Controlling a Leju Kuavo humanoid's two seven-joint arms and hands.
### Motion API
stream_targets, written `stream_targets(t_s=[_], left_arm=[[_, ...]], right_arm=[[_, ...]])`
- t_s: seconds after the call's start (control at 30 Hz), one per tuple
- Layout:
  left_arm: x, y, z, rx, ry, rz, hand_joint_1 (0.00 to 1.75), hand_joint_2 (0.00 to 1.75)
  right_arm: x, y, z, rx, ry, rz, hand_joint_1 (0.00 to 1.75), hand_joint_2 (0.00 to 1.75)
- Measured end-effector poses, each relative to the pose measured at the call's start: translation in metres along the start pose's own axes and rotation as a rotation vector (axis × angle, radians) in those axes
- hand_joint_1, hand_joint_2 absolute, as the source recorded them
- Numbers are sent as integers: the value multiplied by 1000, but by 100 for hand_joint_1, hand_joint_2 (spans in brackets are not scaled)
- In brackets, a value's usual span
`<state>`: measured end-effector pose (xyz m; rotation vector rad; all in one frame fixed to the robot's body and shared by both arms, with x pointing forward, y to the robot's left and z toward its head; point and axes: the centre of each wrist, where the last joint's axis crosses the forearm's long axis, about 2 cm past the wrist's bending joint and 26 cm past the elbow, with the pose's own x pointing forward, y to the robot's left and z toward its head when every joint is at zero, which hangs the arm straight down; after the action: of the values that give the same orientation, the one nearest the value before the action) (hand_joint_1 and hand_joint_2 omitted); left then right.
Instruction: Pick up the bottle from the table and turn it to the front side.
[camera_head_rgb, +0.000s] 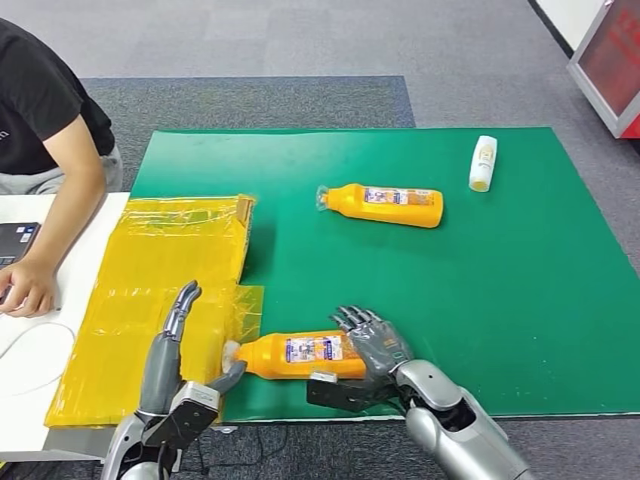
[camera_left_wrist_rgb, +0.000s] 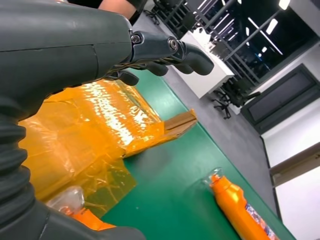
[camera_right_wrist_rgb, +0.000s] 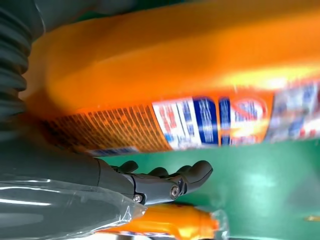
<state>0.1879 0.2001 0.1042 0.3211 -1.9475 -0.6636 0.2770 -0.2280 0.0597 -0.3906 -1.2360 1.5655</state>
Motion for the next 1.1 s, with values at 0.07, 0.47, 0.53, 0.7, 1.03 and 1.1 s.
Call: stream_targets(t_s=[0.07,0.47,0.53,0.7,1.03,1.1], left_arm=[[0,0,-2,1,-6,-1,0,175],[-2,-1,-4,2,-13,-17,0,175],[-3,0,-5,8,-11,-18,0,175],[-4,1,-5,38,14,52,0,175],[-4,7,0,102,53,423,0,175],[-3,7,0,90,53,502,0,175]], right_arm=[[-5,-3,-1,18,-2,22,175,175],[-11,-6,-4,10,20,81,175,175],[-11,-4,-4,-4,21,77,175,175],[-11,4,2,-67,-10,-53,175,175],[0,21,31,-261,-56,-531,175,175],[1,19,34,-298,-65,-574,175,175]])
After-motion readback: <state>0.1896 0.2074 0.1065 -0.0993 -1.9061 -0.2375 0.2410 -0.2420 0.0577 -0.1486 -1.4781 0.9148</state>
